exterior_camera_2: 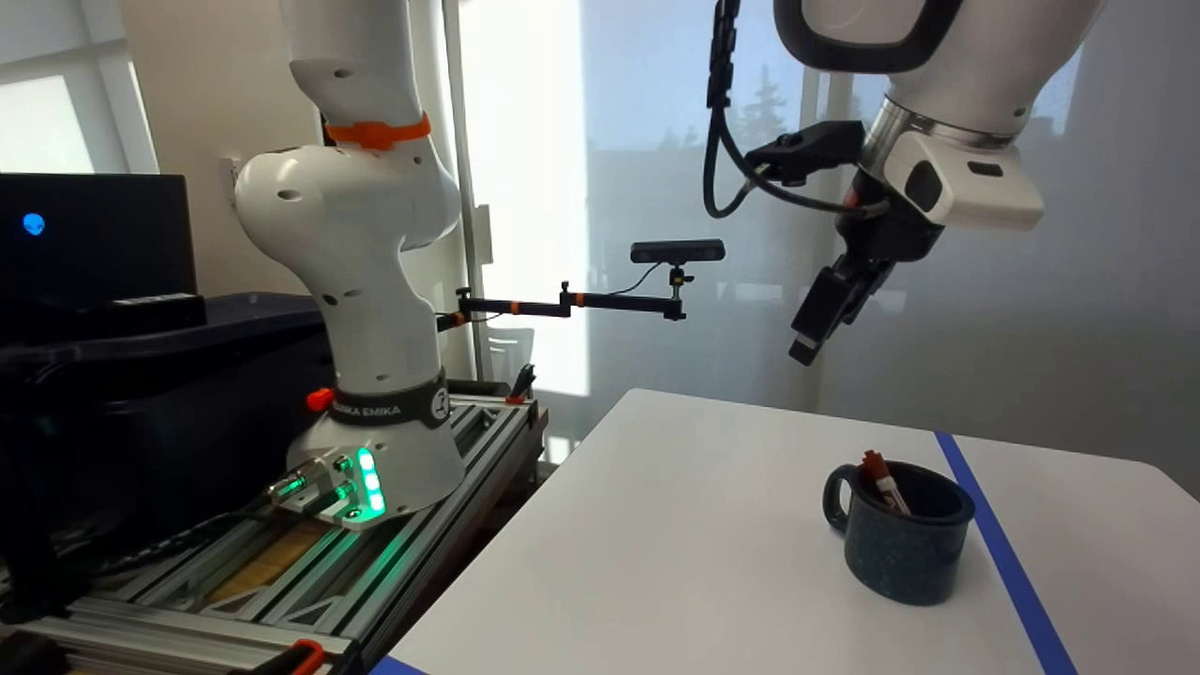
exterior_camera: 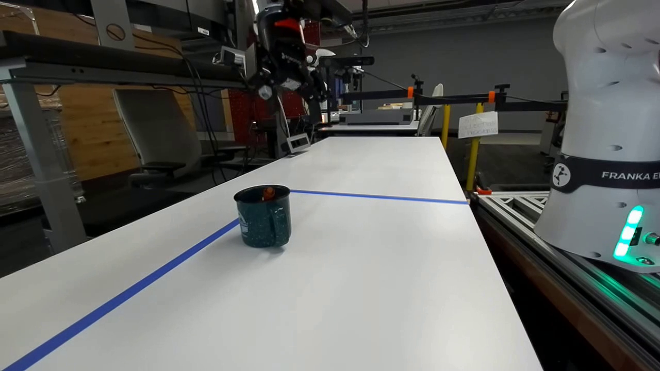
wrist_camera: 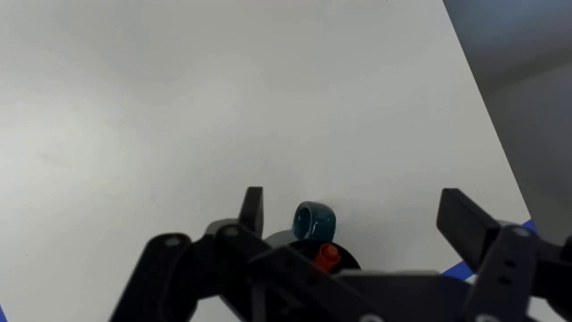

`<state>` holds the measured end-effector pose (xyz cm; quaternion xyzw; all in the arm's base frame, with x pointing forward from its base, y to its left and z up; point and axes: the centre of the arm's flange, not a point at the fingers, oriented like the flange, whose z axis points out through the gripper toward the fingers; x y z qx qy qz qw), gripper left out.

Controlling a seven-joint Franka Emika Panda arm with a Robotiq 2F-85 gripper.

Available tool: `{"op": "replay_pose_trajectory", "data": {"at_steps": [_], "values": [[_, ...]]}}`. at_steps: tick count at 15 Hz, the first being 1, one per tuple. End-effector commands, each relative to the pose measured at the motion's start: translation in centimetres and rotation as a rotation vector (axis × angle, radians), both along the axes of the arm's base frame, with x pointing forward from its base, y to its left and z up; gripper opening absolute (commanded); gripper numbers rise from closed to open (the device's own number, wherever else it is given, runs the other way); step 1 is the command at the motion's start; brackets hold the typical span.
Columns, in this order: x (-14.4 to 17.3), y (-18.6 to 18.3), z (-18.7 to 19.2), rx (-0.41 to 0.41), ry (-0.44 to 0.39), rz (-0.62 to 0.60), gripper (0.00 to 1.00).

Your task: Pick up the marker from the cup and put it on the table

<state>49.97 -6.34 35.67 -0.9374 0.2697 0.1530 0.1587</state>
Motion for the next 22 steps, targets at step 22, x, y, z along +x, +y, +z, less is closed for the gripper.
{"op": "replay_pose_trajectory", "data": {"at_steps": [22], "values": [[4.2,-2.1,-5.5,-0.145,0.126,-0.245,1.0]]}}
